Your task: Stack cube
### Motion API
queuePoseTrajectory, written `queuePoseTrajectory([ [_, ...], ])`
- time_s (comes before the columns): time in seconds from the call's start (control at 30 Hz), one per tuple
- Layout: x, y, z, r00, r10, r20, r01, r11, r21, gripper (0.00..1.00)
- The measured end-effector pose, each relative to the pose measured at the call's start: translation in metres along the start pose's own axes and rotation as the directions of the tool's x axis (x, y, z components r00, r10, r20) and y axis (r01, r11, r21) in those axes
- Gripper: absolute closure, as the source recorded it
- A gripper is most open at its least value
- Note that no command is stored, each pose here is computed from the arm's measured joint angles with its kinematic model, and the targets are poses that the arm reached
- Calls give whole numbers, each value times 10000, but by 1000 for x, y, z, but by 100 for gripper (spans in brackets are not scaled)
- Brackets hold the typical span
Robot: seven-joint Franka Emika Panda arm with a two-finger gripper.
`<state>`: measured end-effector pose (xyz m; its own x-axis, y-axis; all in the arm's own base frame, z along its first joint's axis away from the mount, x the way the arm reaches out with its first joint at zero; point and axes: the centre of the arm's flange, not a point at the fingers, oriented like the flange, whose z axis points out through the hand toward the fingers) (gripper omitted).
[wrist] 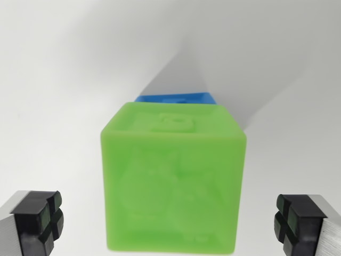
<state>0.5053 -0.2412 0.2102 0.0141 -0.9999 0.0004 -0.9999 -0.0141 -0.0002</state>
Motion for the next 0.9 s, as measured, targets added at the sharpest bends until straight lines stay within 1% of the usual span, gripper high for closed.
queuePoseTrajectory([
  [0.23,0,0,-25,10000,-1,3,1,10000,10,0],
  [0.3,0,0,-33,10000,-6,0,6,10000,19,0],
  [0.37,0,1,-41,10000,-10,-1,10,10000,13,0],
  [0.43,0,1,-49,10000,-8,0,8,10000,19,0],
  [0.57,0,1,-65,10000,-8,5,8,10000,15,0],
  [0.7,0,1,-82,10000,-9,8,9,10000,24,0],
  [0.73,0,1,-86,10000,-7,6,7,10000,33,0],
  [0.83,0,1,-99,10000,-8,8,8,10000,26,0],
  [0.87,0,1,-104,10000,-9,5,9,10000,33,0],
  [0.9,0,1,-108,10000,-10,5,10,10000,30,0],
])
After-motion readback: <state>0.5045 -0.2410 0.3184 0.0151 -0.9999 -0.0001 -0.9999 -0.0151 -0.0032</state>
